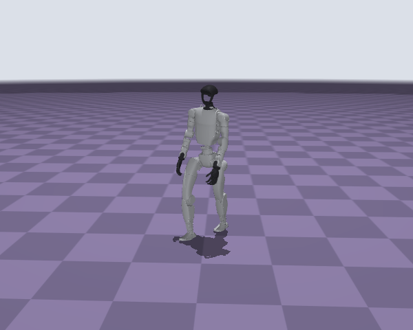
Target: Walk
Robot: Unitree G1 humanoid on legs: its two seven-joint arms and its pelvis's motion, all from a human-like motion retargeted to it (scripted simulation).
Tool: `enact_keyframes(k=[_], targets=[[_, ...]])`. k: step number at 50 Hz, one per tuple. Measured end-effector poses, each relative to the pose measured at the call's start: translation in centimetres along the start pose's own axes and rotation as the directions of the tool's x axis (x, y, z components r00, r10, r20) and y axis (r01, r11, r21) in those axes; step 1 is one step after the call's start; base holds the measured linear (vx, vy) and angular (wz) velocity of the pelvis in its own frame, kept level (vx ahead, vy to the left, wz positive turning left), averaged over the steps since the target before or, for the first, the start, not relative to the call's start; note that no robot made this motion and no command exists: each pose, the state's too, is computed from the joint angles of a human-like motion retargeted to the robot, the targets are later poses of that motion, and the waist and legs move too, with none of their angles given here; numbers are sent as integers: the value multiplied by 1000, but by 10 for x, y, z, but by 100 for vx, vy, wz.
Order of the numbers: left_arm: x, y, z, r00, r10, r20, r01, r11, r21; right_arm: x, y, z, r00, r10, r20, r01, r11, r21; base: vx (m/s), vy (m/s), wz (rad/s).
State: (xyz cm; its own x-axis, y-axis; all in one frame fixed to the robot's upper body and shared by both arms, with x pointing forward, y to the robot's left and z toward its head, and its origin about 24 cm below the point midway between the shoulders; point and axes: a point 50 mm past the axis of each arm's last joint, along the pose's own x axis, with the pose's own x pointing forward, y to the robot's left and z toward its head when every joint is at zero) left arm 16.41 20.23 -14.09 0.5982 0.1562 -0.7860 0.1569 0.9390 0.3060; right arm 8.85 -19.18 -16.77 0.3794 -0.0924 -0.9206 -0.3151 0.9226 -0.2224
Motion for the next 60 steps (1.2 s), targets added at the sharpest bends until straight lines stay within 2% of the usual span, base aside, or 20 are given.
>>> enact_keyframes(k=[10,18,25,32,40,47,60], targets=[[-20,-4,-66,979,-9,-202,1,999,-40,3,-10,20,996,-66,65,65,998,12,-1,-4,30],[-27,-4,-80,968,-30,-248,15,998,-63,6,-31,83,965,-130,226,131,991,9,-4,-2,26],[-32,-13,-89,964,-62,-260,44,996,-75,-1,-39,130,916,-138,376,130,990,47,-2,1,38],[-36,-21,-97,956,-78,-283,60,996,-71,-4,-34,140,897,-107,428,111,994,17,2,3,29],[-37,-21,-100,947,-74,-313,53,996,-74,3,-11,102,949,-18,315,24,1000,-14,5,5,33],[-17,-6,-58,982,-23,-189,9,997,-74,6,3,64,981,63,182,-57,998,-42,1,5,27],[9,21,61,982,68,175,-63,997,-36,4,-8,22,998,29,59,-28,999,-33,-2,0,41]])
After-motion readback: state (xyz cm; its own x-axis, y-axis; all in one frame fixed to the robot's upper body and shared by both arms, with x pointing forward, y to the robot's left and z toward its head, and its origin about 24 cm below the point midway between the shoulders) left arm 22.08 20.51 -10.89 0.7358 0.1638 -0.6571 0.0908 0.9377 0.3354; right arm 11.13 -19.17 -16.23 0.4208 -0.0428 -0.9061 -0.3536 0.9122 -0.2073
